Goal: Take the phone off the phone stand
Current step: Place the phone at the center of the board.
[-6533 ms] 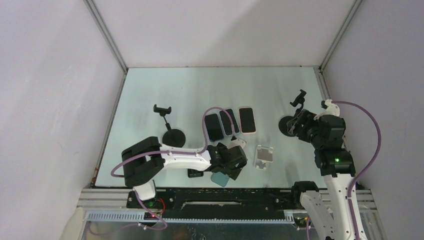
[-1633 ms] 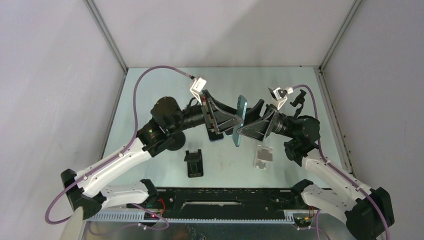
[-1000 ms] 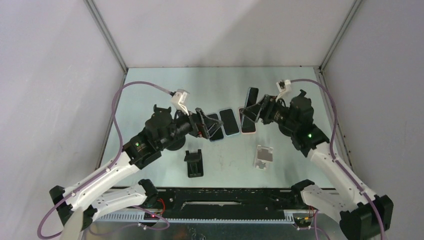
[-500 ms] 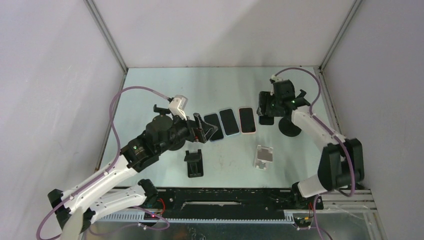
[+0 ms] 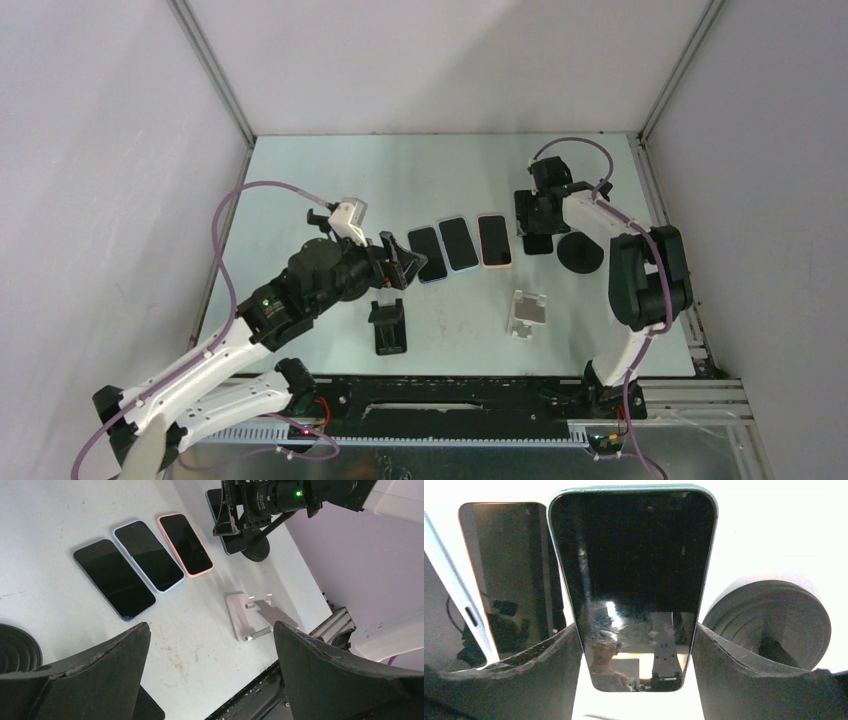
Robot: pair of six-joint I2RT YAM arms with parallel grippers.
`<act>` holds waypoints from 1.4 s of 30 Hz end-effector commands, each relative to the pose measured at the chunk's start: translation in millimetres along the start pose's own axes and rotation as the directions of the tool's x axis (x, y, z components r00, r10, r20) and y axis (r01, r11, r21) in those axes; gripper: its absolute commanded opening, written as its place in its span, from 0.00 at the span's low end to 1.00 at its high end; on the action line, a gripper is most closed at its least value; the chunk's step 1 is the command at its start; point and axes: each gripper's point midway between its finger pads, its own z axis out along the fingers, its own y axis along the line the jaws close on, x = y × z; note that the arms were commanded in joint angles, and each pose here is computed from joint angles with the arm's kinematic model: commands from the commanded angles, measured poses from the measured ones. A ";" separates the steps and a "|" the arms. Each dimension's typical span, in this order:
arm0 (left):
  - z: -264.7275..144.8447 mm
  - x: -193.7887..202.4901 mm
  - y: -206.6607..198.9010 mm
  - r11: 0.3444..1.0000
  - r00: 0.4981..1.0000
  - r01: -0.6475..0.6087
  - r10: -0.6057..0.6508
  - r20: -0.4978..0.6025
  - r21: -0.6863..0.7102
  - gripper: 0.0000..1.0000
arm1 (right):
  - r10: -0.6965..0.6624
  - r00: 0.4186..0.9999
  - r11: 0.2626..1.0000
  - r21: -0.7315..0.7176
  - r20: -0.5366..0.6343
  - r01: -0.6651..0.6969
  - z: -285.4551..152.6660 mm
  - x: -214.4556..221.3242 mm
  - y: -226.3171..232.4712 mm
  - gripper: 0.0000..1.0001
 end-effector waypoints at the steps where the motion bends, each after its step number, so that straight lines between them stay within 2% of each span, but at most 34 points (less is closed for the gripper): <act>1: -1.8 -9.1 1.8 1.000 0.999 0.001 0.000 0.036 -0.012 1.00 | -0.014 0.999 1.000 0.020 0.040 0.014 7.6 -24.3 -2.6 0.18; 5: -2.7 -8.9 2.0 1.000 0.999 0.001 0.000 0.035 -0.012 1.00 | -0.008 1.000 1.000 0.015 0.008 0.008 25.2 -17.4 -0.9 0.19; 7: -3.3 -8.7 2.4 1.000 0.999 0.002 -0.001 0.037 -0.012 1.00 | 0.000 1.000 1.000 -0.002 -0.002 0.000 32.8 -14.6 2.1 0.23; 11: -4.0 -6.3 4.0 1.000 1.000 0.002 -0.002 0.030 -0.017 1.00 | -0.010 0.999 1.000 0.015 -0.031 0.011 42.0 -12.9 3.4 0.36; 12: -4.2 -6.1 4.3 1.000 1.000 0.001 0.000 0.029 -0.018 1.00 | -0.016 0.999 1.000 0.022 -0.039 0.016 42.3 -11.2 3.1 0.45; 19: -5.7 -5.2 11.8 0.998 1.000 -0.009 0.011 0.025 -0.056 1.00 | -0.017 0.998 0.999 0.037 -0.061 0.019 39.3 -7.4 2.4 0.59; 20: -6.2 -5.3 12.8 0.998 1.000 -0.010 0.011 0.024 -0.061 1.00 | -0.018 0.998 0.999 0.048 -0.062 0.021 38.7 -7.8 0.5 0.65; 25: -8.0 -12.1 21.7 0.993 0.998 -0.001 0.007 0.055 -0.117 1.00 | -0.012 0.997 0.996 0.084 -0.081 0.019 36.5 -3.1 -6.8 0.79; 28: -7.2 -12.9 31.2 0.984 0.999 -0.003 0.012 0.051 -0.177 1.00 | -0.005 0.997 0.995 0.099 -0.077 0.013 32.6 -3.9 -8.5 0.83; 31: -2.7 -4.7 42.5 0.969 1.000 -0.022 0.023 -0.001 -0.248 1.00 | 0.004 0.998 0.996 0.093 -0.060 0.001 25.6 -8.5 -7.8 0.86; 38: 6.2 -3.1 52.9 0.931 0.997 -0.051 0.025 -0.077 -0.362 1.00 | 0.024 1.000 0.999 0.048 0.000 -0.024 -5.2 -29.7 5.5 0.87; 41: 11.2 -6.3 51.7 0.925 0.996 -0.053 0.024 -0.081 -0.376 1.00 | 0.058 0.997 0.997 -0.056 0.057 -0.055 -29.9 -50.9 24.3 0.87; 42: 12.7 -9.4 50.6 0.924 0.997 -0.045 0.019 -0.071 -0.380 1.00 | 0.076 0.995 0.995 -0.074 0.059 -0.072 -35.7 -53.6 29.3 0.95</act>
